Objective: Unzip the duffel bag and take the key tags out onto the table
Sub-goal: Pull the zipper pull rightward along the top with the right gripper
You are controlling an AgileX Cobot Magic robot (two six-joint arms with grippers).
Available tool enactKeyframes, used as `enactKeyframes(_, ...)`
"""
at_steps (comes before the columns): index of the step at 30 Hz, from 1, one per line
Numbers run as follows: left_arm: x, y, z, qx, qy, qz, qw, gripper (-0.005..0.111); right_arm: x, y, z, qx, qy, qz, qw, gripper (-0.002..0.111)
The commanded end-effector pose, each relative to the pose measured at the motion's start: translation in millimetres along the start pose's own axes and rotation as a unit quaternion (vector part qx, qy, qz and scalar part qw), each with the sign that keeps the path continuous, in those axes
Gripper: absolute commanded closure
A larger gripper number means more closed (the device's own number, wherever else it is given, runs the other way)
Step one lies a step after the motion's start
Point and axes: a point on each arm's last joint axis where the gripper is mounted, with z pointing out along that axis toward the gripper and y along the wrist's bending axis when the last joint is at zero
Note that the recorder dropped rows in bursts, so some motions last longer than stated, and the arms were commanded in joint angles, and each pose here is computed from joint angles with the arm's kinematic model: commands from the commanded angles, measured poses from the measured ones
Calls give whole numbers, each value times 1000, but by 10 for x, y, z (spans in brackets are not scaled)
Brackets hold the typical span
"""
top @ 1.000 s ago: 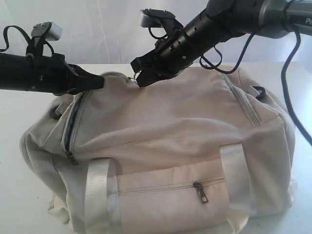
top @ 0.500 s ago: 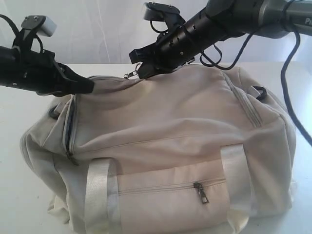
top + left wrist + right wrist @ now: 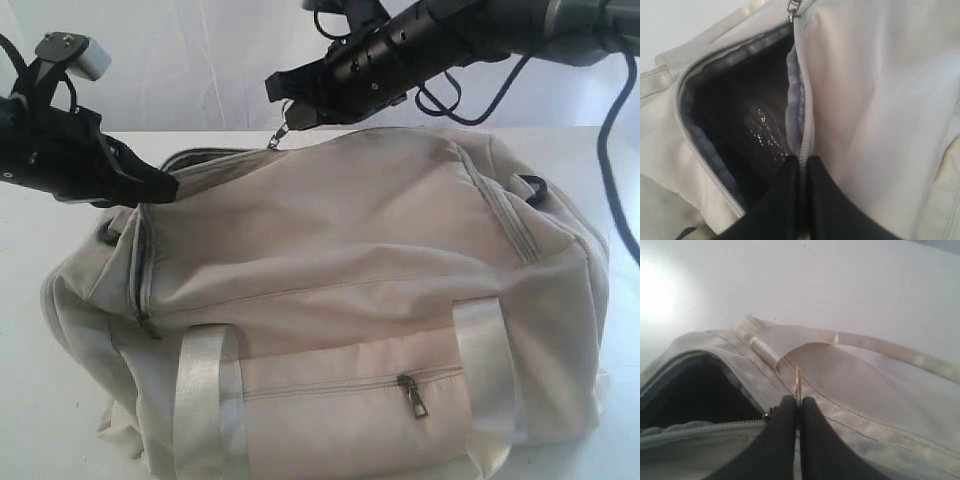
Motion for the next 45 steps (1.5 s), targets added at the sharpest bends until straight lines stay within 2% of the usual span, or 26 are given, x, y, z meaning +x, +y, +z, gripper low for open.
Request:
enactKeyframes(1, -6, -54, -36, 12, 5, 7, 1000, 107, -196, -35, -291, 31, -59, -13, 998, 108)
enactKeyframes(9, -9, -53, -37, 11, 4, 0, 1000, 107, -182, -212, -436, 68, -40, -11, 997, 108)
enactKeyframes(17, -10, -42, -32, 7, 3, -3, 1000, 107, -138, -273, -472, 83, -12, -25, 996, 108)
enactKeyframes(21, -11, -42, -32, 7, 2, -5, 1000, 107, -100, -445, -554, 103, 7, -5, 995, 108)
enactKeyframes(29, -11, -42, -32, 7, 2, -11, 1000, 107, -107, -744, -1025, 154, 13, 10, 988, 108)
enactKeyframes(37, -11, -42, -32, 7, 2, -11, 1000, 107, -68, -824, -1339, 190, 39, 4, 981, 108)
enactKeyframes(45, -10, -45, -32, 9, 3, -11, 1000, 107, 102, -916, -1463, 248, 72, 0, 966, 108)
